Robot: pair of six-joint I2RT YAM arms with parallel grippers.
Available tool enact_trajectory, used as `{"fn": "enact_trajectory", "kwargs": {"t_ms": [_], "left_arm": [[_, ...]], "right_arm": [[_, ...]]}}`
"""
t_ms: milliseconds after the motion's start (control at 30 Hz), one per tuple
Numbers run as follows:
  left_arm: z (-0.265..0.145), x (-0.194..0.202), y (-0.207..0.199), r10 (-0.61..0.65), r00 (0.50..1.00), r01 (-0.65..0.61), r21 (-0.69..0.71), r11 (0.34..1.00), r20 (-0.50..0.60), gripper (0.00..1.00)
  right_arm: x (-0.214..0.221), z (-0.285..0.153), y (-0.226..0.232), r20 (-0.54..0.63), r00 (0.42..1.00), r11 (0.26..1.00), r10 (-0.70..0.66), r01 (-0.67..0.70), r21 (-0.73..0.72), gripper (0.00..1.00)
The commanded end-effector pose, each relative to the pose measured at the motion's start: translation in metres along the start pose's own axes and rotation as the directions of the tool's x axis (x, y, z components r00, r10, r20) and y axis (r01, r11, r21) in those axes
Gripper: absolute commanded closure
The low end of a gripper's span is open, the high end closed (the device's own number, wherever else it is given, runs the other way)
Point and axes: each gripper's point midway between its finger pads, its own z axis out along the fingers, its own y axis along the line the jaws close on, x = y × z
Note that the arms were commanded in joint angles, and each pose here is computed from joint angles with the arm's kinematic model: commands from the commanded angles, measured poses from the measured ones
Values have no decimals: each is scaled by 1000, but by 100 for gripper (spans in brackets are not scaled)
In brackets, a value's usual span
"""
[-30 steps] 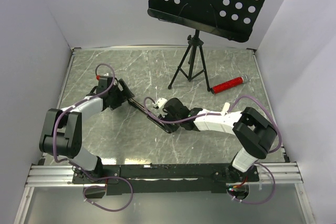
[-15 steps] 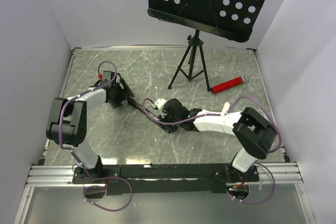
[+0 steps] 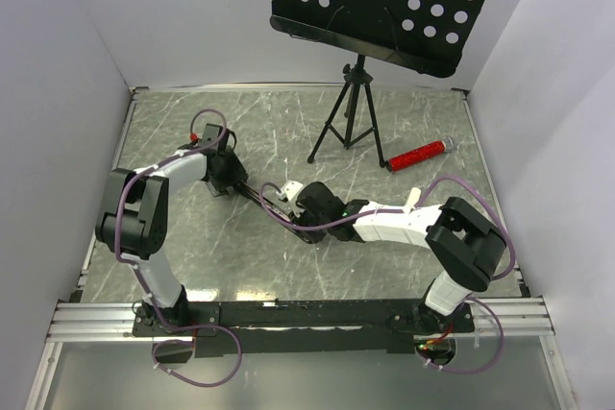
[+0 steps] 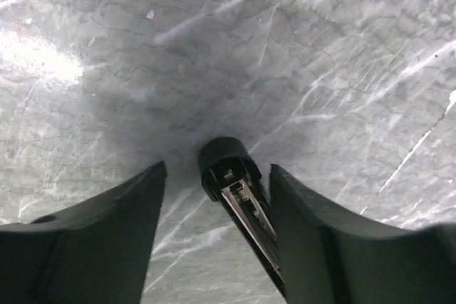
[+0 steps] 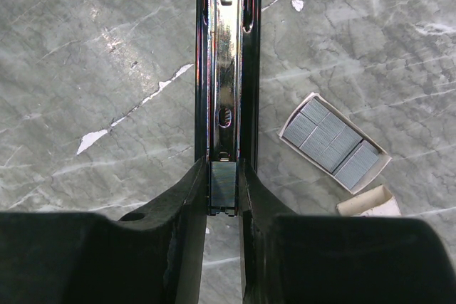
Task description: Load the staples into the stapler
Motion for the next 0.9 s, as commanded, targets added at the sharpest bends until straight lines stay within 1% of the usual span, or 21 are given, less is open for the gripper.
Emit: {"fn": "enact_trajectory", "kwargs": {"t_ms": [0, 133, 167, 233, 267, 333, 367, 433, 467, 533, 600, 667, 733, 800, 833, 867], "left_arm": [[11, 17, 10, -8, 998, 3, -79, 997, -55, 39], [11, 20, 5, 7, 998, -12, -88, 996, -60, 52], [10, 22, 3, 9, 998, -15, -88, 996, -62, 59], [9, 25, 4, 4, 998, -10, -84, 996, -66, 67], [5, 24, 1, -3, 998, -2, -68, 998, -60, 73], [2, 27, 0, -5, 998, 2, -49, 999, -56, 75], [-7, 22, -5, -16, 999, 15, -21, 1000, -31, 79], [-15, 23, -5, -25, 1000, 25, 0, 1000, -15, 82], [-26, 18, -13, -29, 999, 29, 37, 999, 17, 83], [-35, 18, -15, -26, 999, 23, 55, 998, 48, 84], [-52, 14, -26, -14, 994, 4, 95, 996, 108, 84], [-66, 20, -35, 5, 990, -24, 128, 992, 144, 84], [-72, 21, -35, 8, 982, -33, 130, 991, 189, 84], [-85, 24, -46, 8, 971, -50, 168, 985, 237, 81], [-86, 25, -41, 11, 965, -54, 154, 987, 264, 81], [-95, 27, -47, 13, 958, -67, 179, 982, 285, 81]], "right_arm": [[-28, 1, 3, 83, 996, 1000, -16, 15, 2, 95], [-27, 1, 2, 88, 996, 1000, -2, 1, 6, 96], [-28, 1, 2, 91, 996, 1000, 2, -3, 5, 96], [-29, 1, 3, 98, 995, 1000, 12, -12, 1, 97], [-29, 1, 4, 101, 995, 1000, 11, -11, -2, 97], [-30, 1, 3, 106, 994, 1000, 23, -23, -1, 98], [-29, 1, 3, 106, 994, 1000, 27, -27, 2, 99], [-27, 1, 1, 105, 994, 999, 36, -37, 11, 100], [-26, 1, 2, 102, 994, 999, 35, -36, 12, 100], [-31, 0, 2, 131, 990, 998, 61, -63, 7, 100], [-32, 0, 2, 135, 988, 997, 72, -73, 3, 100], [-32, 0, 3, 137, 987, 997, 81, -81, -3, 100], [-33, 0, 2, 141, 986, 996, 91, -92, -1, 100], [-33, 0, 3, 147, 984, 995, 101, -102, -6, 100], [-34, -1, 4, 151, 983, 994, 105, -104, -8, 100], [-34, -1, 4, 152, 982, 994, 108, -107, -13, 100]]}}
